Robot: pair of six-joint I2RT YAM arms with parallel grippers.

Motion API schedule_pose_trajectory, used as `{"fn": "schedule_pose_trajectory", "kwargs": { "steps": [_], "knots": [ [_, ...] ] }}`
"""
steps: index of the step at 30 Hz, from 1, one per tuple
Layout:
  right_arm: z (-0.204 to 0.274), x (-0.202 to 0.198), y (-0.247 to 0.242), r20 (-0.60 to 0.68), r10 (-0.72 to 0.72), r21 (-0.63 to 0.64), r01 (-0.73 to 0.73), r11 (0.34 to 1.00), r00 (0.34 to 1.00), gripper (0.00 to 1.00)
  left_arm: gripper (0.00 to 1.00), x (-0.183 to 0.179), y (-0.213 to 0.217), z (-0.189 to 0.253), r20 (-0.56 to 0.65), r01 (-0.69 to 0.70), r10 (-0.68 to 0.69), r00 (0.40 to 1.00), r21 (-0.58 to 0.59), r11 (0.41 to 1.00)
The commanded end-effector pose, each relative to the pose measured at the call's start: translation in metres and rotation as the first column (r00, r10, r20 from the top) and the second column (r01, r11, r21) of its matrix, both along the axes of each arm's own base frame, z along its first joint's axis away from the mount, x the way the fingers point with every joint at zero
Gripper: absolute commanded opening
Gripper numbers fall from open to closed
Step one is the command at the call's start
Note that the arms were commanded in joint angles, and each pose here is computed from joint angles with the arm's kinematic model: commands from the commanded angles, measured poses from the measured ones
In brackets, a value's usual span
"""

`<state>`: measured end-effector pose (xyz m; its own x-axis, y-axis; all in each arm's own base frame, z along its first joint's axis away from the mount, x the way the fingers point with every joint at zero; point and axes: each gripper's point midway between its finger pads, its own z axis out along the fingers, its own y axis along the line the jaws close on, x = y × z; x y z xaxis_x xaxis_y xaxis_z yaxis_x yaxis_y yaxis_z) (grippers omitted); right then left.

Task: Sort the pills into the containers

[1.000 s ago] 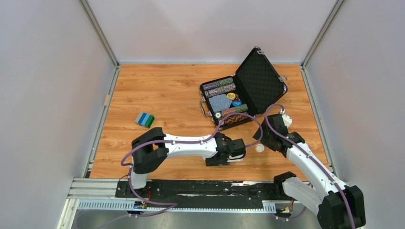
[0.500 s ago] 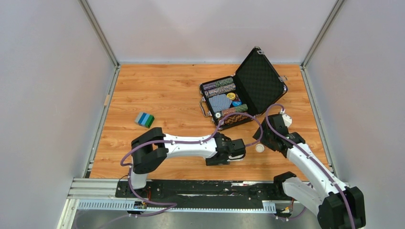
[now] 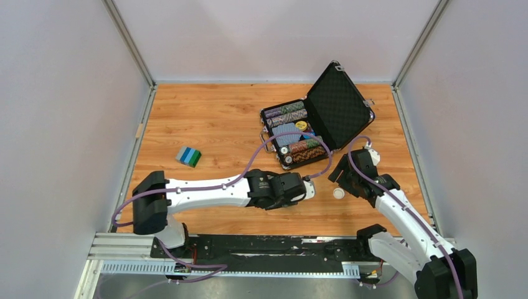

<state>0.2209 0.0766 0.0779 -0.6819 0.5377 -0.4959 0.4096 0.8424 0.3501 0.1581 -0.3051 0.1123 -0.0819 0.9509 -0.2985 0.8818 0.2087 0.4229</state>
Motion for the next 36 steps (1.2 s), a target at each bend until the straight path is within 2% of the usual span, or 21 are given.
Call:
{"fn": "schedule_pose_trajectory", "kwargs": {
  "steps": [1,4,8,9,10,11,12,13,14,16,18,23,27,31,34,36],
  "knots": [
    [0.006,0.006,0.002,0.014,0.012,0.007,-0.012,1.0,1.0,0.67,0.0,0.018,-0.017,0.045,0.087,-0.048,0.072,0.994,-0.253,0.966],
    [0.002,0.006,0.004,-0.013,0.021,0.003,-0.021,1.0,1.0,0.67,0.0,0.034,-0.017,0.06,0.111,-0.083,0.132,0.985,-0.368,0.926],
    [-0.006,0.007,0.007,-0.068,0.038,-0.003,-0.038,0.999,0.997,0.64,0.0,0.059,-0.017,0.094,0.145,-0.116,0.241,0.96,-0.575,0.81],
    [-0.007,0.007,0.008,-0.078,0.042,-0.004,-0.042,0.999,0.996,0.62,0.0,0.063,-0.019,0.108,0.149,-0.105,0.26,0.954,-0.647,0.755],
    [-0.009,0.007,0.009,-0.089,0.046,-0.007,-0.047,0.999,0.995,0.59,0.0,0.066,-0.018,0.114,0.15,-0.098,0.269,0.951,-0.681,0.726],
    [-0.011,0.008,0.009,-0.099,0.047,-0.01,-0.048,0.999,0.994,0.56,0.0,0.068,-0.019,0.133,0.168,-0.067,0.288,0.943,-0.749,0.659],
    [-0.012,0.008,0.01,-0.109,0.049,-0.013,-0.05,0.999,0.993,0.53,0.0,0.069,-0.018,0.141,0.174,-0.058,0.302,0.937,-0.777,0.627],
    [-0.014,0.008,0.01,-0.119,0.048,-0.017,-0.051,0.999,0.992,0.51,0.0,0.069,-0.019,0.164,0.18,-0.023,0.32,0.93,-0.841,0.54],
    [-0.016,0.008,0.01,-0.128,0.049,-0.02,-0.052,0.998,0.991,0.49,0.0,0.066,-0.022,0.173,0.181,0.005,0.305,0.935,-0.866,0.499],
    [-0.02,0.009,0.01,-0.146,0.047,-0.029,-0.052,0.998,0.988,0.47,0.0,0.061,-0.025,0.204,0.205,0.088,0.296,0.933,-0.927,0.365],
    [-0.023,0.009,0.009,-0.162,0.048,-0.039,-0.055,0.998,0.986,0.45,0.0,0.059,-0.023,0.208,0.219,0.115,0.291,0.931,-0.936,0.334],
    [-0.032,0.007,0.006,-0.21,0.052,-0.072,-0.068,0.995,0.976,0.41,0.0,0.058,-0.024,0.203,0.227,0.121,0.278,0.933,-0.928,0.353],
    [-0.043,0.005,0.008,-0.257,0.071,-0.086,-0.096,0.992,0.964,0.34,0.0,0.055,-0.026,0.201,0.213,0.118,0.268,0.939,-0.936,0.331],
    [-0.051,0.004,0.012,-0.284,0.098,-0.082,-0.126,0.989,0.954,0.21,0.0,0.055,-0.026,0.195,0.205,0.108,0.264,0.943,-0.935,0.337],
    [-0.053,0.004,0.017,-0.288,0.121,-0.059,-0.144,0.988,0.95,0.03,0.0,0.054,-0.025,0.191,0.196,0.098,0.266,0.944,-0.934,0.343],
    [-0.048,0.006,0.029,-0.265,0.17,-0.005,-0.178,0.984,0.949,0.0,0.0,0.054,-0.023,0.19,0.192,0.094,0.268,0.944,-0.936,0.34]
  ]
}}
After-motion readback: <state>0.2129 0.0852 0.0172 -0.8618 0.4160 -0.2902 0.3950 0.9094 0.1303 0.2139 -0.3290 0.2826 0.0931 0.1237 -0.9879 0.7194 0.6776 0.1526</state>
